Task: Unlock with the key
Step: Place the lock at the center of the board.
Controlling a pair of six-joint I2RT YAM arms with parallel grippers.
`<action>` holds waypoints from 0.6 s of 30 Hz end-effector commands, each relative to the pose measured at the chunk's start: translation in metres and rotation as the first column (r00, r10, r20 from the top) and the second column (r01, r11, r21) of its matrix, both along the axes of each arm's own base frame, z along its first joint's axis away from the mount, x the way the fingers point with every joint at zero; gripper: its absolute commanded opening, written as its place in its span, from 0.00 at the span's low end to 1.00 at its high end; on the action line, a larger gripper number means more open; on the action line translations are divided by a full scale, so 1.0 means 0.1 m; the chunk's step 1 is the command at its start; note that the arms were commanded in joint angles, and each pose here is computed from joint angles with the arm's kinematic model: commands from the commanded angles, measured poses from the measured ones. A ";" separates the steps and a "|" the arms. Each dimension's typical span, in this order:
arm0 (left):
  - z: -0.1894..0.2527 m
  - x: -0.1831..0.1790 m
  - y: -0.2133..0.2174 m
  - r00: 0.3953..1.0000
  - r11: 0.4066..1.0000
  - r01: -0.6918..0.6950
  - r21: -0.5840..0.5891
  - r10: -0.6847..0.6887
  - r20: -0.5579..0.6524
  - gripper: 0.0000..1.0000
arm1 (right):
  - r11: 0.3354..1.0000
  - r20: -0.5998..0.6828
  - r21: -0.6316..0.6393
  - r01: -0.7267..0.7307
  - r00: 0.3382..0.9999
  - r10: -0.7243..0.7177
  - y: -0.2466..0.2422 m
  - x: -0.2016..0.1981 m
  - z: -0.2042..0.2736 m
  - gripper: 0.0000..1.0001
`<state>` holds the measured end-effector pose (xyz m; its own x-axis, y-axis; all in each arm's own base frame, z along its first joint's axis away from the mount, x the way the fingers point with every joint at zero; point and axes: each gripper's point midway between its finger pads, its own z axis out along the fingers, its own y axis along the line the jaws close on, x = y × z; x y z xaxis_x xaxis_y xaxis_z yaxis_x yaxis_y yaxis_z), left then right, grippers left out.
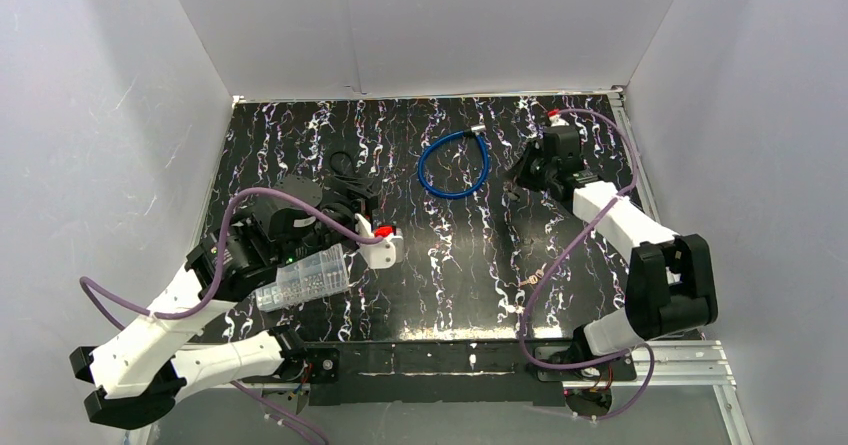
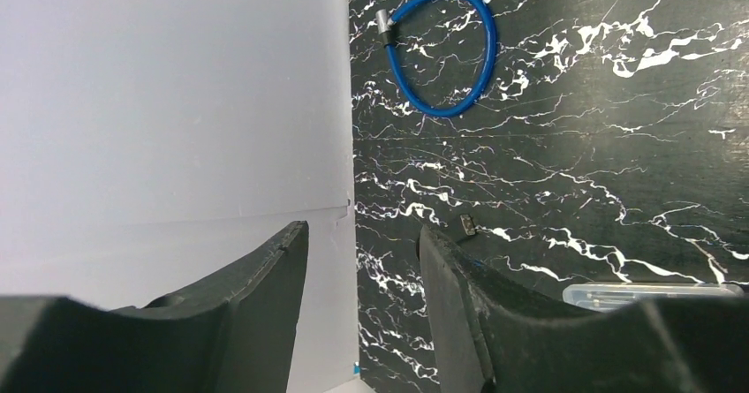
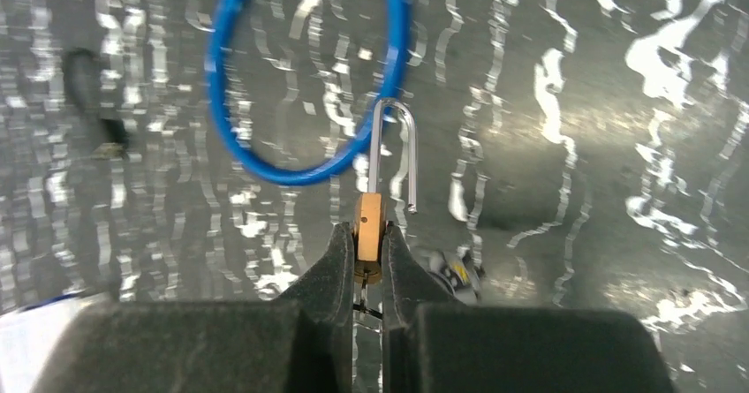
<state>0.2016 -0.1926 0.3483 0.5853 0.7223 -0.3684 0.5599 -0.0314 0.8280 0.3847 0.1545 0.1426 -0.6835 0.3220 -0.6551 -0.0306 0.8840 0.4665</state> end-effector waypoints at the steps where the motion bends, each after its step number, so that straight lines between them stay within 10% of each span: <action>1: -0.01 -0.05 0.06 0.999 0.999 -0.027 -0.019 0.026 -0.034 0.49 | 0.981 0.007 -0.169 0.093 0.996 -0.093 -0.33 0.01 -0.22 0.01; 18: -0.05 -0.06 0.12 1.000 1.000 -0.023 0.009 0.023 -0.012 0.49 | 0.999 -0.295 0.020 0.035 0.955 -0.027 0.03 -0.37 -1.05 0.01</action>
<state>0.1968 -0.1829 0.3457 0.5643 0.7330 -0.3798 0.5728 -0.0164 0.8195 0.3579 0.1435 0.0451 -0.8136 0.3277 -0.4802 0.1296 0.9074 0.3997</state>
